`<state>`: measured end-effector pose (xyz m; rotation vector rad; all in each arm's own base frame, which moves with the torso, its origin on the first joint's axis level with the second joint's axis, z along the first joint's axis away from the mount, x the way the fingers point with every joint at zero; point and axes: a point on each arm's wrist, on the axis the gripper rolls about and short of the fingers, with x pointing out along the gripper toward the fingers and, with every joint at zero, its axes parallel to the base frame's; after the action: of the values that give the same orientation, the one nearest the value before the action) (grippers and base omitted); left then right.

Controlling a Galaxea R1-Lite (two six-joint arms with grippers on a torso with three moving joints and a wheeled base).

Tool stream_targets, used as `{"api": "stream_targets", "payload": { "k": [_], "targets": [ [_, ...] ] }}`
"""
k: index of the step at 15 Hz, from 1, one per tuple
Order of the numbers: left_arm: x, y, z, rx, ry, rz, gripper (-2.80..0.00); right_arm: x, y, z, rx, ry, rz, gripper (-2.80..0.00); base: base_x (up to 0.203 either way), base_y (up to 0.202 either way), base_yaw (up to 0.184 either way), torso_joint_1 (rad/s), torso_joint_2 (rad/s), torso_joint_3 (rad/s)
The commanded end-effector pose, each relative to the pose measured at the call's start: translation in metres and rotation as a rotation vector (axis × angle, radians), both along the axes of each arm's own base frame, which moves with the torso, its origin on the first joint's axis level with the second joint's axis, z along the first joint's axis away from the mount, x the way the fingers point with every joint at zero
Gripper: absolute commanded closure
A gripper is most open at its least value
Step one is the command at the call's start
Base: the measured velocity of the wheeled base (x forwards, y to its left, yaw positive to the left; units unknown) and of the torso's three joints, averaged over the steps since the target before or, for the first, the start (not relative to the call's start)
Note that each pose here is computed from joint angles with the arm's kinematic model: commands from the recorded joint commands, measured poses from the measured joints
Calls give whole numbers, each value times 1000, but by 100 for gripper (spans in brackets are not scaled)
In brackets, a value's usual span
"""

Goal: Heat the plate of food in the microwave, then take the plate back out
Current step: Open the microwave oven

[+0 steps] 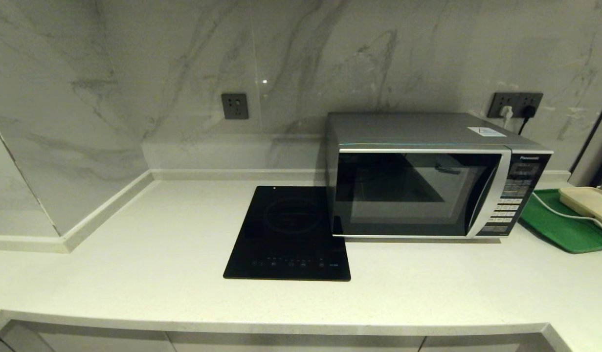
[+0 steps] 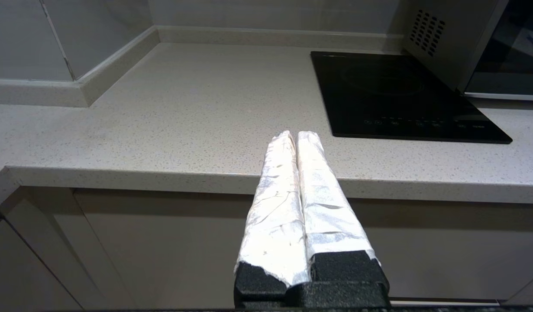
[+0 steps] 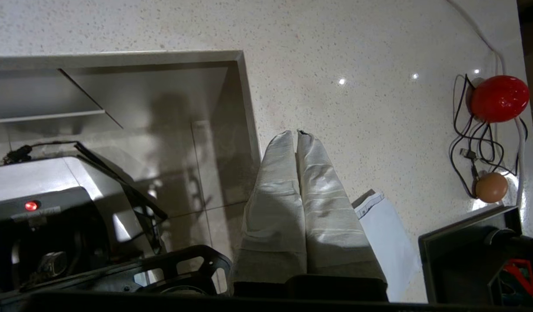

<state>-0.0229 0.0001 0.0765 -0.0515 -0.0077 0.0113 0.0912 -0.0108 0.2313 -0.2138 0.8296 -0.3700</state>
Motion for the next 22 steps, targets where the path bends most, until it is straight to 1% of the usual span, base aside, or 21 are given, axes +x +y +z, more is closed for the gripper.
{"api": "stream_targets", "payload": {
  "k": [1, 2, 3, 4, 5, 6, 8, 9, 10, 12, 13, 14, 15, 16, 18, 19, 20, 21, 22],
  "targets": [
    [0, 0, 0, -1, -1, 1, 0, 7, 0, -4, -3, 42, 1, 0, 0, 0, 0, 0, 0, 0],
    [0, 0, 0, -1, -1, 1, 0, 4, 0, -5, -7, 44, 15, 0, 0, 0, 0, 0, 0, 0],
    [0, 0, 0, -1, -1, 1, 0, 3, 0, -7, -31, 60, 29, 0, 0, 0, 0, 0, 0, 0],
    [0, 0, 0, -1, -2, 1, 0, 4, -1, -7, -62, 70, 14, 0, 0, 0, 0, 0, 0, 0],
    [0, 0, 0, -1, -2, 1, 0, 5, -1, -5, -89, 58, -9, 0, 0, 0, 0, 0, 0, 0],
    [0, 0, 0, -1, -1, 1, 0, 8, -2, -4, -97, 25, -18, 0, 0, 0, 0, 0, 0, 0],
    [0, 0, 0, -1, -1, 1, 0, 22, -2, -1, -102, -90, -26, 0, 0, 0, 0, 0, 0, 0],
    [0, 0, 0, -1, -1, 1, 0, 34, -2, -1, -104, -138, -28, 0, 0, 0, 0, 0, 0, 0],
    [0, 0, 0, -1, -1, 1, 0, 49, -2, -2, -107, -164, -32, 0, 0, 0, 0, 0, 0, 0],
    [0, 0, 0, -1, 0, 1, 0, 88, 0, -5, -118, -272, -59, 0, 0, 0, 0, 0, 0, 0],
    [0, 0, 0, -1, -1, 0, 0, 106, 4, -9, -127, -317, -71, 0, 0, 0, 0, 0, 0, 0],
    [0, 0, 0, -1, -1, 1, 0, 118, 14, -15, -130, -349, -65, 0, 0, 0, 0, 0, 0, 0],
    [0, 0, 0, -1, -2, 1, 0, 124, 27, -21, -116, -359, -43, 0, 0, 0, 0, 0, 0, 0],
    [0, 0, 0, -1, 0, 1, 0, 128, 38, -26, -100, -367, -38, -280, 0, 0, 0, 0, 0, 0],
    [0, 0, 0, -1, 0, 1, 0, 133, 53, -33, -72, -400, -95, -280, 0, 0, 0, 0, 0, 0],
    [0, 0, 0, -1, 0, 1, 0, 138, 54, -38, -85, -392, -127, -280, 0, 0, 0, 0, 0, 0],
    [0, 0, 0, -1, 0, 1, 0, 144, 55, -44, -106, -390, -176, -280, 0, 0, 0, 0, 0, 0],
    [0, 0, 0, -1, 0, 1, 0, 151, 56, -49, -116, -408, -247, -280, 0, 0, 0, 0, 0, 0],
    [0, 0, 0, -1, -2, 1, 0, 157, 57, -53, -112, -433, -311, -280, 0, 0, 0, 0, 0, 0]
  ]
}}
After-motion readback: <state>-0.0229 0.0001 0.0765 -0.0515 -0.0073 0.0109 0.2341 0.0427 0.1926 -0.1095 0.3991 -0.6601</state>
